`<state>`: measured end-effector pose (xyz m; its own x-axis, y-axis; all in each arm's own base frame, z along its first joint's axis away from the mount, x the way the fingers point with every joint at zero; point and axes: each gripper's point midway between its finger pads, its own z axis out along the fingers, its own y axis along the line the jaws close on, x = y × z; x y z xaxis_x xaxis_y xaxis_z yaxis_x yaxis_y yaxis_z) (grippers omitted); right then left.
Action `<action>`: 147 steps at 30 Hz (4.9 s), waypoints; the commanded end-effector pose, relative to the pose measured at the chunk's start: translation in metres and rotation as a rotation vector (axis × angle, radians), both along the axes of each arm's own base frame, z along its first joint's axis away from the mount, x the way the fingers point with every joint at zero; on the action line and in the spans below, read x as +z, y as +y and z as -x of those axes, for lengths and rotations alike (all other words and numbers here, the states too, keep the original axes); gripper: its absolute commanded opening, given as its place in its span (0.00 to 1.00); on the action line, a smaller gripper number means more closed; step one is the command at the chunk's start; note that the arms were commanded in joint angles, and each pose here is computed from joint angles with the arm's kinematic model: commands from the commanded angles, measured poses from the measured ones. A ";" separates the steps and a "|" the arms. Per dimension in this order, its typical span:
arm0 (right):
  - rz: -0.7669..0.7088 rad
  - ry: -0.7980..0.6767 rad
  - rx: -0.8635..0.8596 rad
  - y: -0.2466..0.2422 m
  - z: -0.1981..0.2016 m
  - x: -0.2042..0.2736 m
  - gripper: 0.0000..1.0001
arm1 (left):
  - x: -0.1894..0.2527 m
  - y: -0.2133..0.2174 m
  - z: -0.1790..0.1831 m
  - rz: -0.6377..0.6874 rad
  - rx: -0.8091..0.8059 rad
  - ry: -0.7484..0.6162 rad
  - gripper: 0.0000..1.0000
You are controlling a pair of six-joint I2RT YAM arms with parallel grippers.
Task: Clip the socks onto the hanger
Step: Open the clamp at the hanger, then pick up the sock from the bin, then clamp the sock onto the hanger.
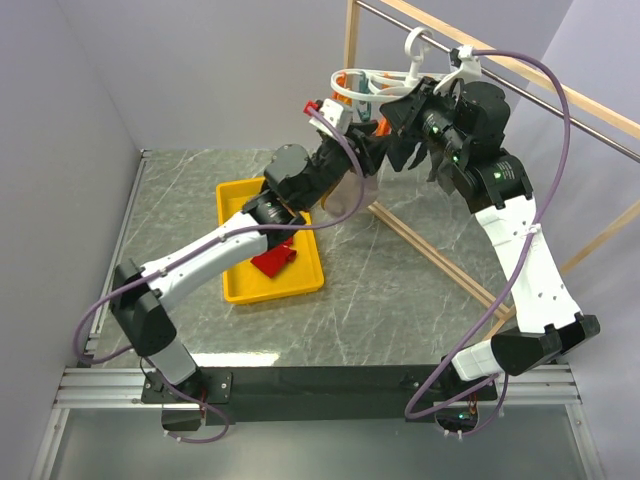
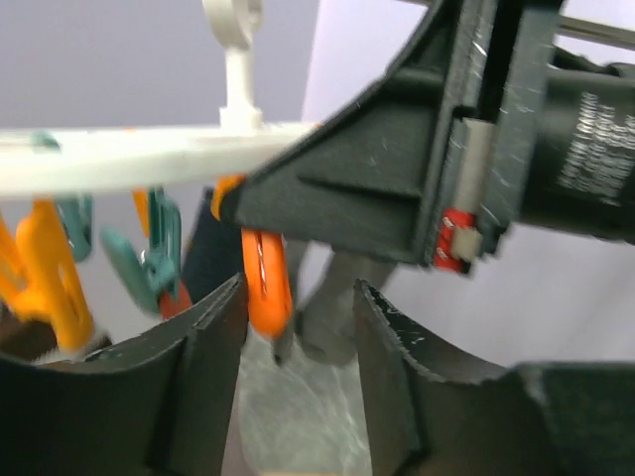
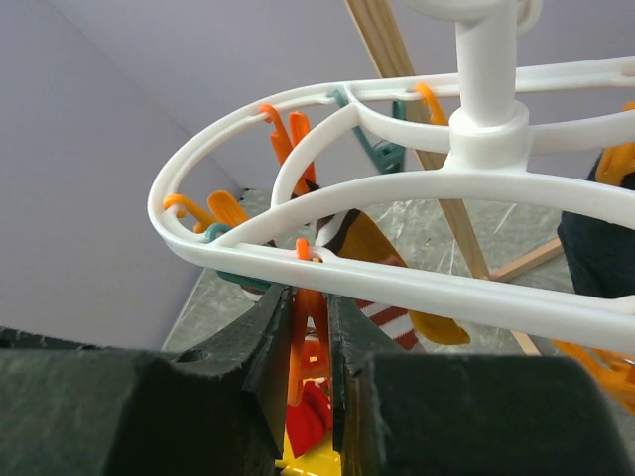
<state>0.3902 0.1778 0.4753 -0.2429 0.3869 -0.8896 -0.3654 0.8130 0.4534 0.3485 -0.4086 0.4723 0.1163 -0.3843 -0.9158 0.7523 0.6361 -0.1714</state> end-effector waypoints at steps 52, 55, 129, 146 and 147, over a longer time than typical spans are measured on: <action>0.096 -0.126 -0.069 -0.009 -0.025 0.010 0.00 | -0.373 0.211 -0.180 -0.723 0.409 0.769 0.55; 0.103 -0.129 -0.072 -0.010 -0.027 0.010 0.00 | -0.387 0.206 -0.184 -0.758 0.398 0.772 0.55; 0.094 -0.119 -0.129 -0.026 -0.026 0.017 0.00 | -0.076 0.059 0.079 -0.169 -0.149 0.402 0.01; 0.137 -0.153 -0.153 -0.034 -0.019 0.020 0.00 | -0.069 -0.003 0.009 -0.203 0.151 0.436 0.01; 0.142 -0.150 -0.154 -0.034 -0.020 0.019 0.00 | -0.067 -0.003 0.008 -0.204 0.164 0.436 0.01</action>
<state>0.4207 0.1617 0.4594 -0.1609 0.2668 -0.9502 -0.3064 0.9017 0.3051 0.3296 -0.4215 0.3782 -0.3123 -0.1575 -0.9368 0.5913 0.7396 -0.3215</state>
